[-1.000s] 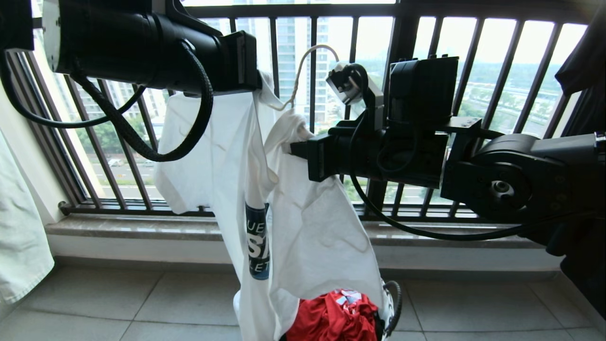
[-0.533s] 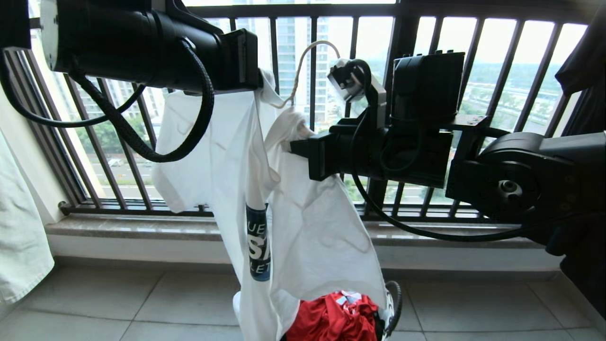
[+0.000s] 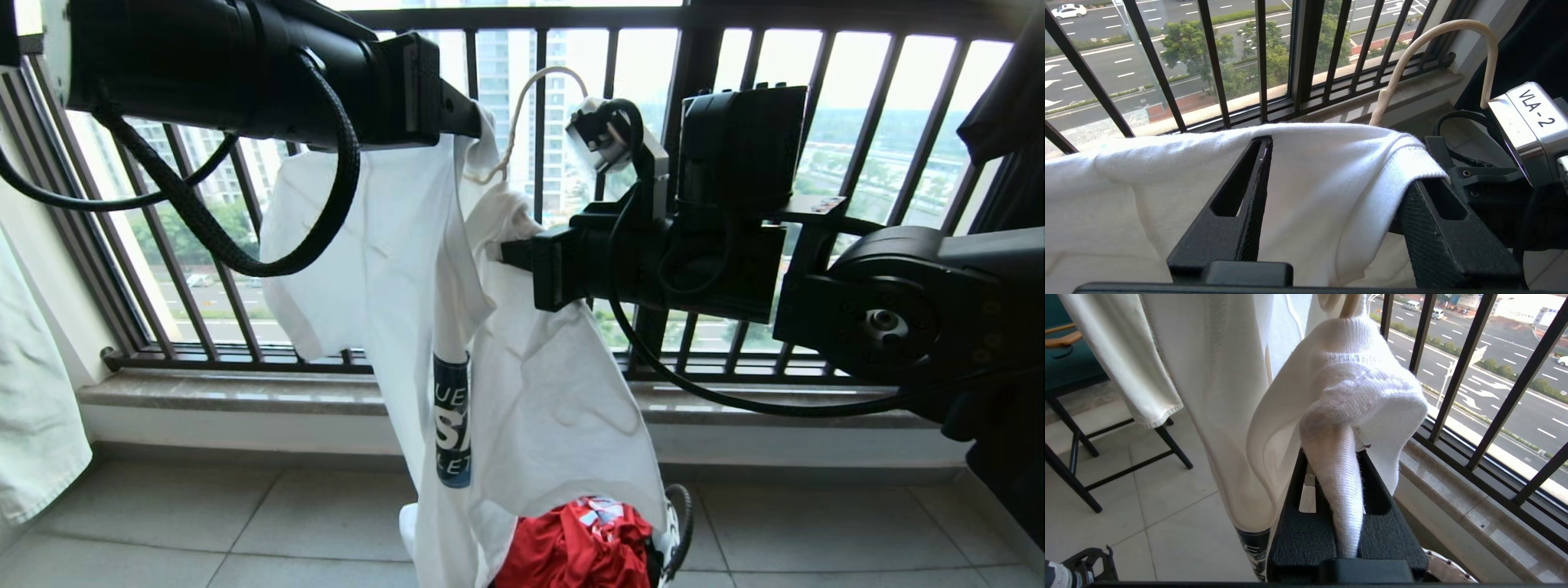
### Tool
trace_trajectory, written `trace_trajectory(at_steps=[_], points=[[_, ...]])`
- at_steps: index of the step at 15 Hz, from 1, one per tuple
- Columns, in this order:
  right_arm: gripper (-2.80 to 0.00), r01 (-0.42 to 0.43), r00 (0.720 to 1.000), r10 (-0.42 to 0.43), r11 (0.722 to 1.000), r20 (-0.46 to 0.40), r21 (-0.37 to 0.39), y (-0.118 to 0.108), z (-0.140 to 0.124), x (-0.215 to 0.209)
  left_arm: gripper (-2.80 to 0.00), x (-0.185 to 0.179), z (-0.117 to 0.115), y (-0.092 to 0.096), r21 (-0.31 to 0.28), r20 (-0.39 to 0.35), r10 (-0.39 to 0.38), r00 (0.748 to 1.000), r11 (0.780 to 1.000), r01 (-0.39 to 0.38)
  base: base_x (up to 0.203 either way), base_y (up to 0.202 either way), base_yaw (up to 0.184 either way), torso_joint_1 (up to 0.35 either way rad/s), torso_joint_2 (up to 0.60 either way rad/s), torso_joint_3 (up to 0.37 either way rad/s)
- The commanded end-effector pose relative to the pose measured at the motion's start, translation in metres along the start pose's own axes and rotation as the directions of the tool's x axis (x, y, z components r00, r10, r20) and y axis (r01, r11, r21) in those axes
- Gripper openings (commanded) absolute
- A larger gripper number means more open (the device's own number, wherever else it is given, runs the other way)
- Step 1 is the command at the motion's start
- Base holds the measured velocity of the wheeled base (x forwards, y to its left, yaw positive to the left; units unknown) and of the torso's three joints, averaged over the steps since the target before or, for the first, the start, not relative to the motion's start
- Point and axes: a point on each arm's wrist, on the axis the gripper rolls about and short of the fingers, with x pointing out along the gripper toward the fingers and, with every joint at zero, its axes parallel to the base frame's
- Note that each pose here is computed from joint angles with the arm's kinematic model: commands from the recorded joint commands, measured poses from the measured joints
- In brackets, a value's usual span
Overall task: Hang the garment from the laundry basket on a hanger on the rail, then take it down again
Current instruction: Hang the clothes on the clothes rack
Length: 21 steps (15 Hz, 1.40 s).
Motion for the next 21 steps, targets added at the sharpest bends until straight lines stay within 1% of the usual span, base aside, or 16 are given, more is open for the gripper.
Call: trace_trajectory(at_steps=[1, 2, 5, 7, 8, 10, 11, 13, 14, 15, 16, 17, 18, 19, 20, 21], points=[[-2.8, 0.003, 1.0, -0.003, 1.0, -0.019, 0.001, 0.0, -0.001, 0.0, 0.0, -0.004, -0.004, -0.003, 0.014, -0.046, 0.002, 0.999, 1.0, -0.001, 0.0, 0.0, 0.0, 0.0, 0.0, 0.0], [-2.8, 0.004, 0.999, -0.005, 1.0, -0.033, -0.001, 0.0, -0.001, -0.001, 0.0, -0.006, -0.006, -0.003, 0.031, -0.077, 0.024, 0.997, 0.999, -0.021, 0.0, 0.0, 0.0, 0.0, 0.0, 0.0], [-2.8, 0.004, 0.999, -0.005, 1.0, -0.039, -0.01, 0.0, -0.001, -0.002, 0.0, -0.01, -0.007, -0.003, 0.057, -0.107, 0.074, 0.992, 0.996, -0.068, 0.0, 0.0, 0.0, 0.0, 0.0, 0.0], [-2.8, 0.004, 0.999, -0.005, 1.0, -0.037, -0.01, 0.0, -0.001, -0.002, 0.0, -0.008, -0.009, 0.0, 0.114, -0.113, 0.175, 0.978, 0.98, -0.162, 0.0, 0.0, 0.0, 0.0, 0.0, 0.0], [-2.8, 0.004, 0.999, -0.005, 1.0, -0.038, -0.01, 0.0, -0.001, -0.002, 0.0, -0.007, -0.007, 0.001, 0.145, -0.094, 0.222, 0.971, 0.968, -0.207, 0.0, 0.0, 0.0, 0.0, 0.0, 0.0], [-2.8, 0.004, 0.999, -0.005, 1.0, -0.037, -0.012, 0.0, 0.0, -0.003, 0.0, -0.013, 0.0, 0.0, 0.188, -0.034, 0.234, 0.972, 0.956, -0.224, 0.0, 0.0, 0.0, 0.0, 0.0, 0.0], [-2.8, 0.004, 0.999, -0.005, 1.0, -0.038, -0.011, 0.0, 0.0, -0.003, 0.0, -0.017, 0.002, 0.0, 0.22, -0.023, 0.243, 0.97, 0.947, -0.232, 0.0, 0.0, 0.0, 0.0, 0.0, 0.0], [-2.8, 0.005, 0.999, -0.006, 1.0, -0.05, -0.008, 0.001, -0.001, -0.003, 0.0, -0.015, 0.001, -0.002, 0.251, -0.016, 0.317, 0.948, 0.919, -0.303, 0.0, 0.0, 0.0, 0.0, 0.0, 0.0], [-2.8, 0.005, 0.999, -0.006, 1.0, -0.051, -0.008, 0.001, 0.001, -0.006, 0.0, -0.011, -0.001, -0.004, 0.261, -0.02, 0.358, 0.933, 0.903, -0.341, 0.0, 0.0, 0.0, 0.0, 0.0, 0.0], [-2.8, 0.005, 0.999, -0.006, 1.0, -0.053, -0.007, 0.002, 0.002, -0.007, 0.0, -0.006, -0.003, -0.006, 0.267, -0.023, 0.375, 0.927, 0.896, -0.355, 0.0, 0.0, 0.0, 0.0, 0.0, 0.0], [-2.8, 0.005, 0.999, -0.006, 1.0, -0.051, -0.008, 0.002, 0.003, -0.009, 0.0, -0.005, -0.003, -0.008, 0.266, -0.017, 0.372, 0.928, 0.897, -0.355, 0.0, 0.0, 0.0, 0.0, 0.0, 0.0], [-2.8, 0.005, 0.999, -0.006, 1.0, -0.049, -0.009, 0.002, 0.004, -0.009, 0.0, -0.005, 0.001, -0.009, 0.252, 0.016, 0.367, 0.93, 0.899, -0.359, 0.0, 0.0, 0.0, 0.0, 0.0, 0.0], [-2.8, 0.005, 0.999, -0.006, 1.0, -0.049, -0.009, 0.002, 0.004, -0.009, 0.0, -0.004, 0.007, -0.011, 0.23, 0.075, 0.359, 0.93, 0.902, -0.366, 0.0, 0.0, 0.0, 0.0, 0.0, 0.0], [-2.8, 0.005, 0.999, -0.005, 1.0, -0.049, -0.009, 0.002, 0.004, -0.01, 0.0, -0.001, 0.012, -0.014, 0.21, 0.133, 0.357, 0.925, 0.901, -0.378, 0.0, 0.0, 0.0, 0.0, 0.0, 0.0], [-2.8, 0.005, 0.999, -0.005, 1.0, -0.047, -0.009, 0.002, 0.004, -0.01, 0.0, 0.002, 0.013, -0.016, 0.232, 0.149, 0.358, 0.922, 0.893, -0.385, 0.0, 0.0, 0.0, 0.0, 0.0, 0.0], [-2.8, 0.005, 0.999, -0.005, 1.0, -0.044, -0.01, 0.003, 0.005, -0.011, 0.0, 0.005, 0.012, -0.017, 0.244, 0.147, 0.355, 0.923, 0.891, -0.382, 0.0, 0.0, 0.0, 0.0, 0.0, 0.0]])
